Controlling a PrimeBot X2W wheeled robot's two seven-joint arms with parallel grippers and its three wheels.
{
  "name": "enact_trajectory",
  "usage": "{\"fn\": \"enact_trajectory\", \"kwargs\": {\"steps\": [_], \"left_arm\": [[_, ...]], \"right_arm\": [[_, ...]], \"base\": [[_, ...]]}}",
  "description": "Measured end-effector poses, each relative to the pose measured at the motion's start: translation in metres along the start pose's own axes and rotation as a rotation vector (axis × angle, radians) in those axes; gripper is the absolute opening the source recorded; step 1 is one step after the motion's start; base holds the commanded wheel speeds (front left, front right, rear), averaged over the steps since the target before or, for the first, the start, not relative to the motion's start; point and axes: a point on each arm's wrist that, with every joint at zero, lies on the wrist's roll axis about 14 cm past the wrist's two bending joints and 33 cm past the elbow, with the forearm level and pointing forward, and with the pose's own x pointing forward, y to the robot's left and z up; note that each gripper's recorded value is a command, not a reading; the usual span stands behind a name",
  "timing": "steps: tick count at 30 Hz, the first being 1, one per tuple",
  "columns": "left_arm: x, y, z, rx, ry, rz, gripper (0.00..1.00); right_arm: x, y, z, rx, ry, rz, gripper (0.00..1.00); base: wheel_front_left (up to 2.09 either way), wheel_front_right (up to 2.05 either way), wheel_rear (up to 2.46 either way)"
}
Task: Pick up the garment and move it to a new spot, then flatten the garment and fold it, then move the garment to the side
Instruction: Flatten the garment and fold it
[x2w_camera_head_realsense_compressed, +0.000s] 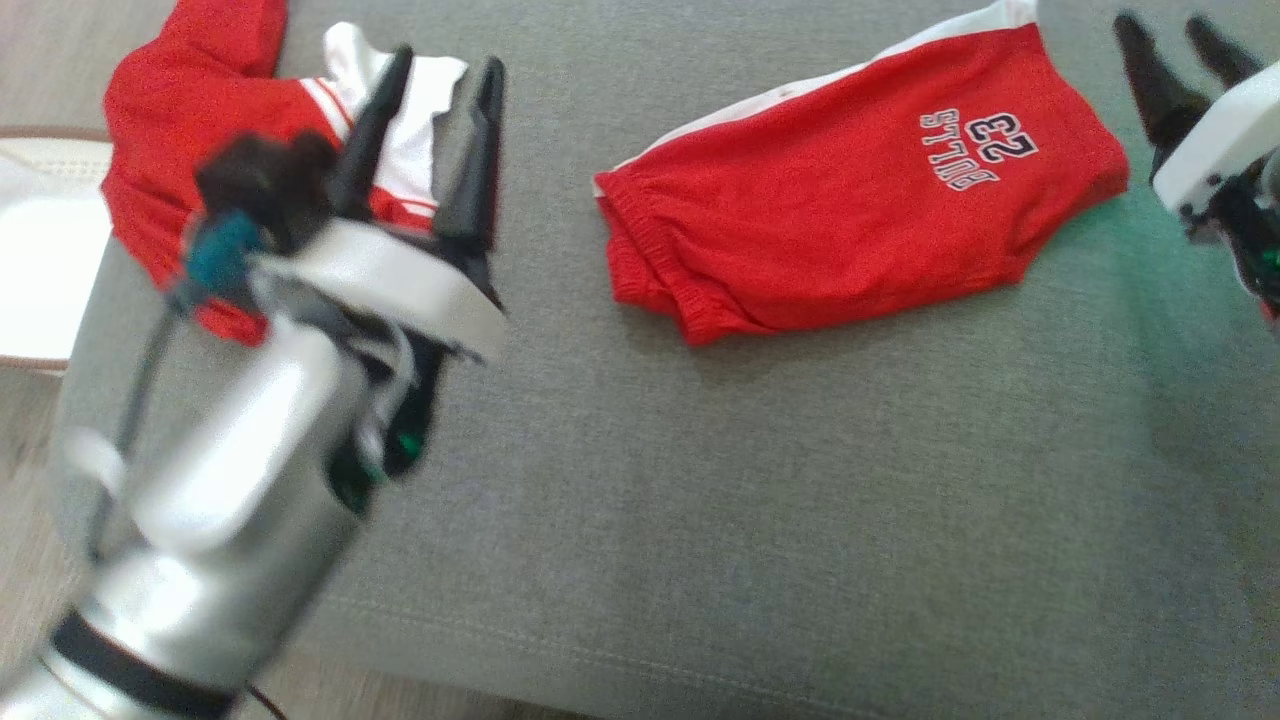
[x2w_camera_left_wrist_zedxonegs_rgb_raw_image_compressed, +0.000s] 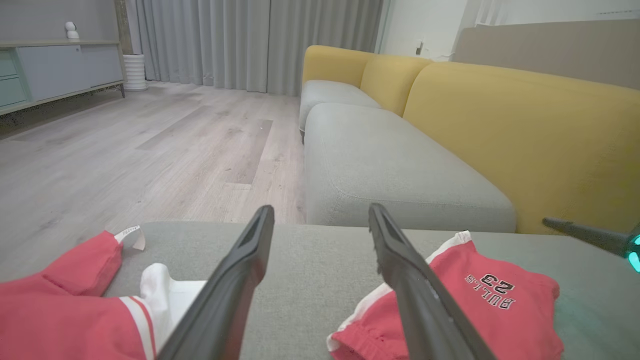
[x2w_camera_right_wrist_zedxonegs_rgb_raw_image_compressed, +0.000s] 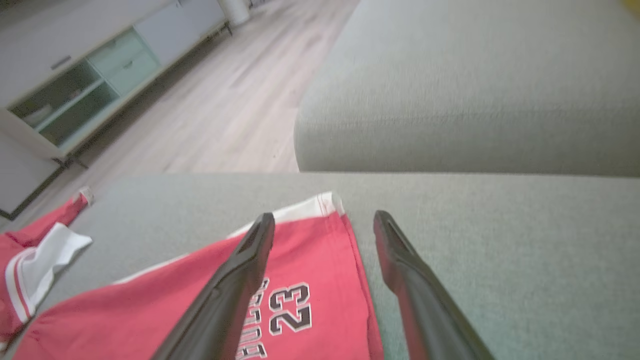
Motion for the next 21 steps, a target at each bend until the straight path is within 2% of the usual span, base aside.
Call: {"fn": "enact_trajectory", "kwargs": {"steps": [3,5,15,21], "left_arm": [[-0.02,-0.014,-0.008,-0.049,-0.021,0.019,1.0],[-0.042,-0.022,-0.031,-0.092,0.023,0.035,1.0],[-0.067,-0.008,-0.041,-0.133,0.003,0.155,1.0],[-0.08,0.003,-0.049,-0.138,0.017,0.2,1.0]], "right_arm": [[0.005,-0.005,-0.024,-0.004,0.112,-0.021,1.0],[0.011,-0.013,-0.043,-0.006,0.196,-0.047,1.0],[0.038,-0.03,-0.076,0.037,0.428,-0.121,1.0],[0.041,-0.02,-0.085,0.09,0.584,-0.108,1.0]], "base": [[0.0,0.0,0.0],[0.0,0.0,0.0],[0.0,0.0,0.0],[0.0,0.0,0.0]]}}
